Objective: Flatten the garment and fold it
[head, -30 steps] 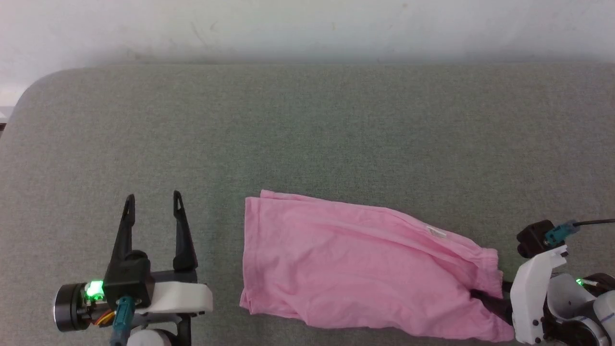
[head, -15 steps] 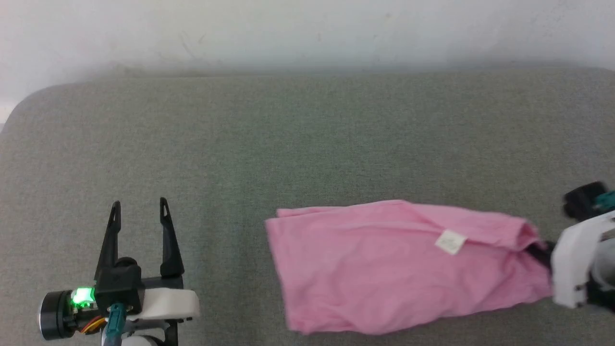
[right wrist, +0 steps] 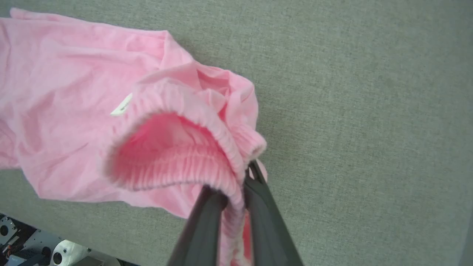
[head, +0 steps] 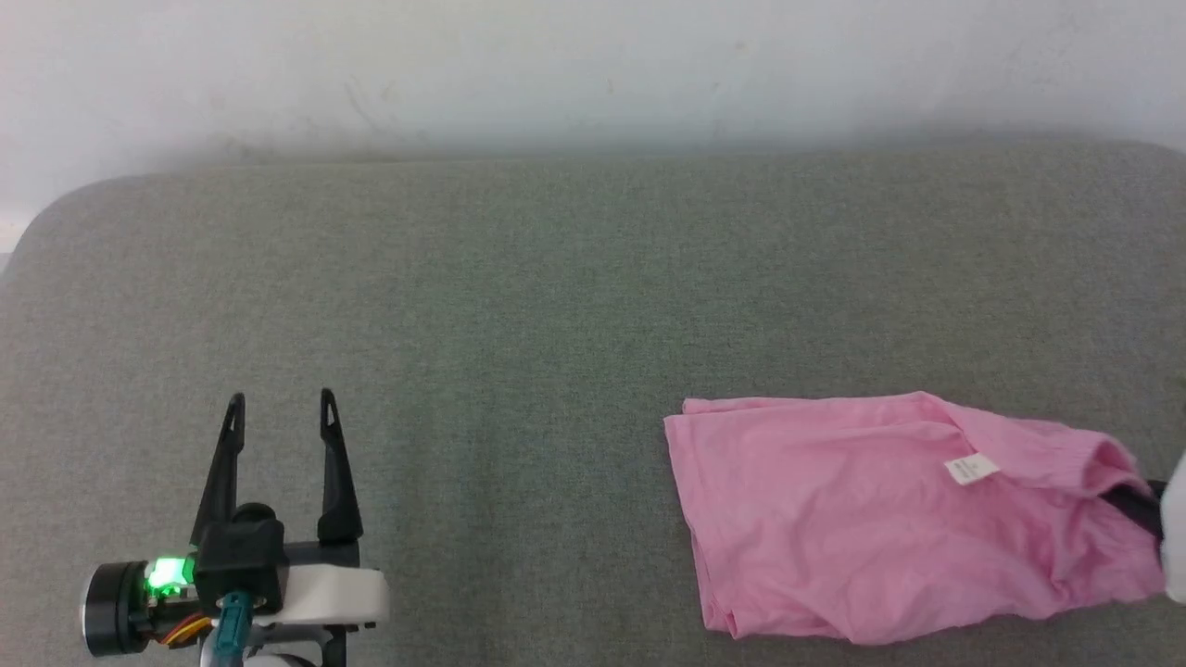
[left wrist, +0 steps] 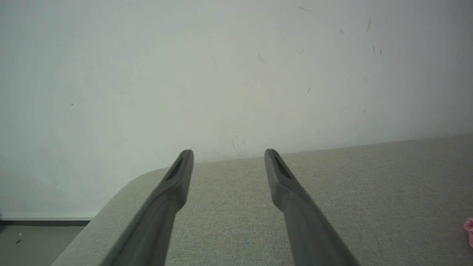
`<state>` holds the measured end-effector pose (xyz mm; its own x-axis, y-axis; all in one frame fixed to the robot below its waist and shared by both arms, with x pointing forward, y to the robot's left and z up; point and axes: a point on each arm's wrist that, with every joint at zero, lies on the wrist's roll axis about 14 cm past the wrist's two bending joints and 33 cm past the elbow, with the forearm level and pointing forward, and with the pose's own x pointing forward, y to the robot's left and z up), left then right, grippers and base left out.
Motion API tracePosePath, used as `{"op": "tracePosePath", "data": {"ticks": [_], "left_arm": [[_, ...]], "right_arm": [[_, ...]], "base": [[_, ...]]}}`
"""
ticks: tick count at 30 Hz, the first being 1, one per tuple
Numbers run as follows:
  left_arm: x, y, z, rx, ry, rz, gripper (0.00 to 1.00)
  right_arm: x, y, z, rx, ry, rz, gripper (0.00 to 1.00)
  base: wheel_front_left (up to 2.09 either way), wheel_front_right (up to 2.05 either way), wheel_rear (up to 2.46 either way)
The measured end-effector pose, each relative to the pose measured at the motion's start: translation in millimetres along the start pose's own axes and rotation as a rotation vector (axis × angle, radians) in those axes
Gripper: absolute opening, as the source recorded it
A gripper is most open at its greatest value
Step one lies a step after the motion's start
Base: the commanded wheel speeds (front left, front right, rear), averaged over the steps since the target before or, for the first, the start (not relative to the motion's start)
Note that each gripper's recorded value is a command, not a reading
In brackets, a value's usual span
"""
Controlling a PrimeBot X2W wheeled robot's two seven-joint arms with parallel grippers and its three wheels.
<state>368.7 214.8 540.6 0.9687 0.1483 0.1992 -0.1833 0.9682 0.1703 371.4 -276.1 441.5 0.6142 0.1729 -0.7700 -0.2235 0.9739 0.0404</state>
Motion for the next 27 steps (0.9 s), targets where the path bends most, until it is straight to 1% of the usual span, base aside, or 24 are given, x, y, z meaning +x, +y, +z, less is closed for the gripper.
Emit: {"op": "tracePosePath", "data": {"ticks": [5, 8, 11, 13, 16, 18, 21, 25, 27], "left_arm": [[-2.1, 0.2, 1.6, 0.002, -0.004, -0.007, 1.00], [-3.8, 0.5, 1.3, -0.001, -0.001, -0.006, 1.00], [-5.4, -1.8, -0.9, -0.007, 0.008, -0.009, 1.00], [-5.3, -3.2, -3.1, -0.011, 0.016, -0.009, 1.00], [-2.3, -5.1, -5.2, -0.019, 0.021, -0.005, 1.00], [0.5, -5.3, -6.5, -0.019, 0.024, -0.003, 1.00], [4.0, -6.3, -9.7, -0.019, 0.031, -0.006, 1.00], [7.3, -6.7, -13.7, -0.019, 0.042, -0.001, 1.00], [7.0, -6.6, -16.3, -0.019, 0.050, 0.002, 1.00]], "right_arm": [[-9.6, 60.6, 28.8, -0.057, -0.074, 0.183, 0.00], [-15.8, 99.5, 42.4, -0.119, -0.102, 0.287, 0.00], [-16.4, 135.2, 50.2, -0.180, -0.105, 0.376, 0.00], [-11.1, 153.9, 50.9, -0.216, -0.090, 0.416, 0.00], [4.0, 175.3, 50.4, -0.265, -0.062, 0.446, 0.00], [20.2, 181.8, 48.2, -0.284, -0.031, 0.440, 0.00], [46.6, 187.9, 33.1, -0.306, 0.052, 0.426, 0.00], [75.7, 191.8, 5.5, -0.299, 0.157, 0.415, 0.00], [83.5, 193.5, -1.4, -0.309, 0.177, 0.413, 0.00]], "base": [[0.00, 0.00, 0.00], [0.00, 0.00, 0.00], [0.00, 0.00, 0.00], [0.00, 0.00, 0.00], [0.00, 0.00, 0.00], [0.00, 0.00, 0.00], [0.00, 0.00, 0.00], [0.00, 0.00, 0.00], [0.00, 0.00, 0.00]]}}
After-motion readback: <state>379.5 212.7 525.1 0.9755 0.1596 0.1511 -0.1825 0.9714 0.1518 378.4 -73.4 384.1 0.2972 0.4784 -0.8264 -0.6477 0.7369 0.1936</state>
